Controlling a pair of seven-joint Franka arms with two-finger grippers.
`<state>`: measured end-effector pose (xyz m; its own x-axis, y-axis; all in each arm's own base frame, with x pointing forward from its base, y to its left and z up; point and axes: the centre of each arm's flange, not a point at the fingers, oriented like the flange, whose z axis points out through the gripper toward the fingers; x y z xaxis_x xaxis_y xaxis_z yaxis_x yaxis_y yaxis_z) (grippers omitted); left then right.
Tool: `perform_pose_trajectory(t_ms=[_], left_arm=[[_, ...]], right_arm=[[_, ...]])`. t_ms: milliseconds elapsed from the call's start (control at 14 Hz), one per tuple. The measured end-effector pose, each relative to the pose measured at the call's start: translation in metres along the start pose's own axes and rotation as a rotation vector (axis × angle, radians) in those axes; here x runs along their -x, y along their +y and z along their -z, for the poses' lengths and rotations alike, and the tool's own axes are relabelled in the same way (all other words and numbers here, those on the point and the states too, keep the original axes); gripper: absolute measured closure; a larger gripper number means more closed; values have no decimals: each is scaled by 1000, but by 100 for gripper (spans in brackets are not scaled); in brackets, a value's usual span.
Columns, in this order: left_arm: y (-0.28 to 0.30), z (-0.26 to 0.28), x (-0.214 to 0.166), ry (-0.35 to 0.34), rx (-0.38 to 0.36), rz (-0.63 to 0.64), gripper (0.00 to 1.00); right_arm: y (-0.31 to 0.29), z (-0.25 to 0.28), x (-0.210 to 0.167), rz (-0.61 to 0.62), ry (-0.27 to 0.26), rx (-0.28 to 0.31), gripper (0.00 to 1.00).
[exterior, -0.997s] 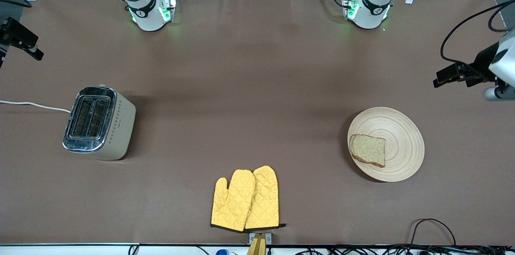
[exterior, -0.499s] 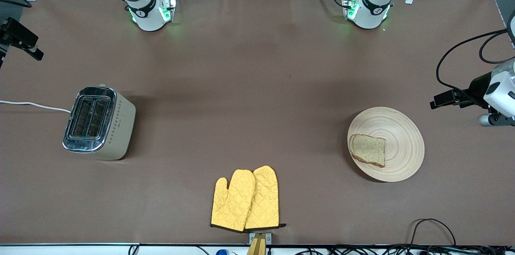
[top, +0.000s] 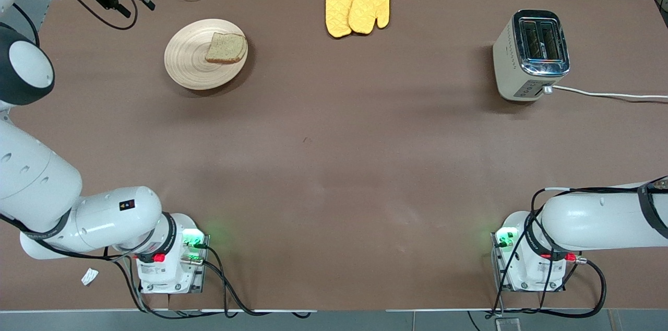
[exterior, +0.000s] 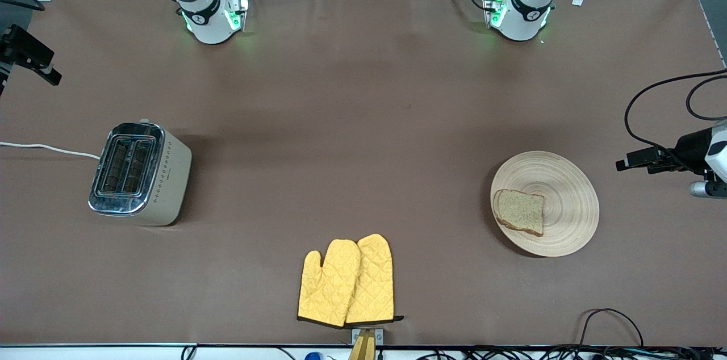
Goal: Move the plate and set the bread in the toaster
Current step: 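Move the left gripper down beside the wooden plate rim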
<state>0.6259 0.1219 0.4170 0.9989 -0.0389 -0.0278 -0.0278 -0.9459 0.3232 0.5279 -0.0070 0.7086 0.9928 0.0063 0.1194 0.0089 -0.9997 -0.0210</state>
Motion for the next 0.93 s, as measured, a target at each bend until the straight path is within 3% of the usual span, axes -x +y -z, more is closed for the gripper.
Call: perform_pose_trajectory(t_ms=[926], left_arm=[[-145,-119,1,115,238,-111,0]], right_arm=[[2,-3,-1,-4,-4,-1,0]])
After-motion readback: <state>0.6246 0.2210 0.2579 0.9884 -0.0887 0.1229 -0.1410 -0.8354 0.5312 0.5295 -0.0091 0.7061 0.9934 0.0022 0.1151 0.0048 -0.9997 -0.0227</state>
